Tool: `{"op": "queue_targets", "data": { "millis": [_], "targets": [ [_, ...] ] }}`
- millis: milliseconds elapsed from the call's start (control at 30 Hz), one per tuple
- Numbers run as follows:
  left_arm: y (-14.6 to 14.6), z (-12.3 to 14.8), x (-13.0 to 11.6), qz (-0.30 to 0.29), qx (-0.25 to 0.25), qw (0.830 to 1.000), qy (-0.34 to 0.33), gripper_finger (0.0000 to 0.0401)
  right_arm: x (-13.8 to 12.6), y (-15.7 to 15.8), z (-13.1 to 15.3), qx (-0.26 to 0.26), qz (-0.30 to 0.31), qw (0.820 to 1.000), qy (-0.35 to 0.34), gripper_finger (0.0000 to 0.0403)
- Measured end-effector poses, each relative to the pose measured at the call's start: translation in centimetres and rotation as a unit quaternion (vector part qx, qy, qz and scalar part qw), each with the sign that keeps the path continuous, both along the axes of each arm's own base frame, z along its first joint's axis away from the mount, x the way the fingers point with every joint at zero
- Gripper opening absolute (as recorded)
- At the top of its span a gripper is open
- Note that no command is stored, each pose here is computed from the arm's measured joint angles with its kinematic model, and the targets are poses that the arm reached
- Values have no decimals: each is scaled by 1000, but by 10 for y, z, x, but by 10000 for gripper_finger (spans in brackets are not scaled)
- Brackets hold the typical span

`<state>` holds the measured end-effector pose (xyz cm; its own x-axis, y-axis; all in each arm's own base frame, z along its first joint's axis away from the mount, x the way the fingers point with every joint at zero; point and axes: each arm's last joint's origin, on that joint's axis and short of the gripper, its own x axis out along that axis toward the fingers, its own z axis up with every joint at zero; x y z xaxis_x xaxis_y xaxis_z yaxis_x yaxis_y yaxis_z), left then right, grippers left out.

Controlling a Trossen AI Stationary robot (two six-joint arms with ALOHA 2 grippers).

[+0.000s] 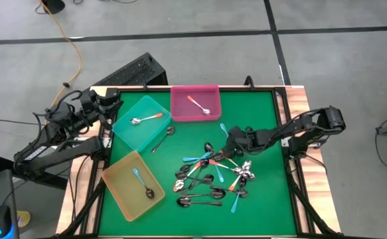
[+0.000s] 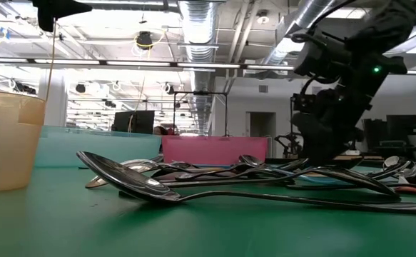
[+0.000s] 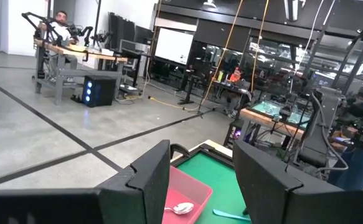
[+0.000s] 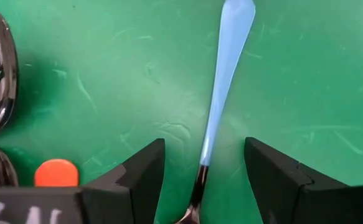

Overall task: Sort silverware by color (type)
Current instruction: Put the blue spoon into the orange bin

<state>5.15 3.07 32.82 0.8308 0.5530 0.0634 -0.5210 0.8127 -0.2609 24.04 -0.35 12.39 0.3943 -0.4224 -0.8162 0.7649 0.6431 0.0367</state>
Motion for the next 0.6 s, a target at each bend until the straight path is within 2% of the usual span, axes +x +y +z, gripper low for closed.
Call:
{"op": "queue_targets", "data": {
  "millis": [167,300,433,600],
  "targets": [
    [0,0,0,0,0,1000,0,158,-4,0,-4,1,-10,1000,-5,225],
    [0,0,0,0,0,1000,0,158,-11,0,-11,4,-34,999,-17,200],
    [0,0,0,0,0,1000,0,158,-13,-1,-13,5,-44,999,-16,158],
    [0,0,0,0,0,1000,0,158,-14,-1,-14,3,-47,999,-17,85]
  ]
}}
